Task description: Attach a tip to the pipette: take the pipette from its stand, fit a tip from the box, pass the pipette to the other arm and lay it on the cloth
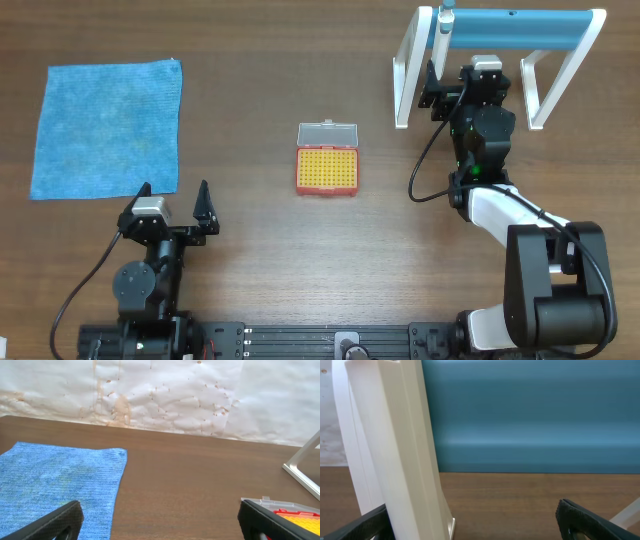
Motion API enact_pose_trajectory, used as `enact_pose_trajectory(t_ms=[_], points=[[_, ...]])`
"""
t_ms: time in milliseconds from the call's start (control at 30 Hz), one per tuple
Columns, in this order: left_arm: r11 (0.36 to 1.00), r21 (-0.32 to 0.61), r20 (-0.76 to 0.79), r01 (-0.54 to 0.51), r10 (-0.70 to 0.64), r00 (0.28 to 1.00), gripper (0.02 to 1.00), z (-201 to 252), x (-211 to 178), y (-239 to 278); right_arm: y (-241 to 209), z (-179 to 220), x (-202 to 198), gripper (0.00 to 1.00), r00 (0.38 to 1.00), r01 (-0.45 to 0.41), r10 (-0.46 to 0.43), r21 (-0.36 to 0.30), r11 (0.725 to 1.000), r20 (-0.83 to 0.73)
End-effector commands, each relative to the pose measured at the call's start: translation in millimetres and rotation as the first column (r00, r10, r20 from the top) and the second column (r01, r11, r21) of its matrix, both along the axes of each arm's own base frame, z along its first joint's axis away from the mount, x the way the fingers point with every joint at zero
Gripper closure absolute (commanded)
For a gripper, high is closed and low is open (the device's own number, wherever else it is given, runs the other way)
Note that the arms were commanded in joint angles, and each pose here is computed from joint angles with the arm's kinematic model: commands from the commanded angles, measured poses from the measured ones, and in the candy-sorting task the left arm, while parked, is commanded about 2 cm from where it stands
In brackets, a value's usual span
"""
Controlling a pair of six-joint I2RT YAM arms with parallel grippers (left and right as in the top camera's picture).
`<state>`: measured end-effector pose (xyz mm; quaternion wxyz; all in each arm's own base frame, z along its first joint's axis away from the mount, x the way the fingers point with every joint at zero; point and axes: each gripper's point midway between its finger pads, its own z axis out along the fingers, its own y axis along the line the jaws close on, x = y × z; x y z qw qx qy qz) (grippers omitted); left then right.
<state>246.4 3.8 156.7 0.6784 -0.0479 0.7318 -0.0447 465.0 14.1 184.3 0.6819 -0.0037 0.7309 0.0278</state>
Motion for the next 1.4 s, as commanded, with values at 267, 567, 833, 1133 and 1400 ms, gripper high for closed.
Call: enact_pose_trajectory(t_ms=[267, 567, 833, 1133, 1400], points=[[1.0, 0.013, -0.003, -0.006, 0.006, 1.0, 0.023, -1.1, -0.4, 1.3, -4.2, 1.9, 21.4, 0.005, 1.0, 0.018, -0.018, -0.001, 1.0, 0.01], [1.0, 0.013, -0.003, -0.006, 0.006, 1.0, 0.023, -1.1, -0.4, 1.3, 3.0, -0.7, 22.4, 0.005, 1.0, -0.024, 0.024, 0.002, 1.0, -0.002], [1.0, 0.013, -0.003, -0.006, 0.006, 1.0, 0.023, -1.1, -0.4, 1.3, 3.0, -2.3, 22.3, 0.917, 1.0, -0.024, 0.024, 0.002, 1.0, -0.009], [1.0, 0.013, -0.003, -0.006, 0.006, 1.0, 0.023, -1.1, -0.4, 1.3, 3.2, 12.5, 19.8, 0.919, 0.999, -0.024, 0.024, 0.002, 1.0, 0.023], [1.0, 0.013, -0.003, -0.006, 0.006, 1.0, 0.02, -1.1, -0.4, 1.2, 2.8, 47.2, 6.9, 0.921, 0.995, -0.024, 0.024, 0.001, 1.0, 0.097]])
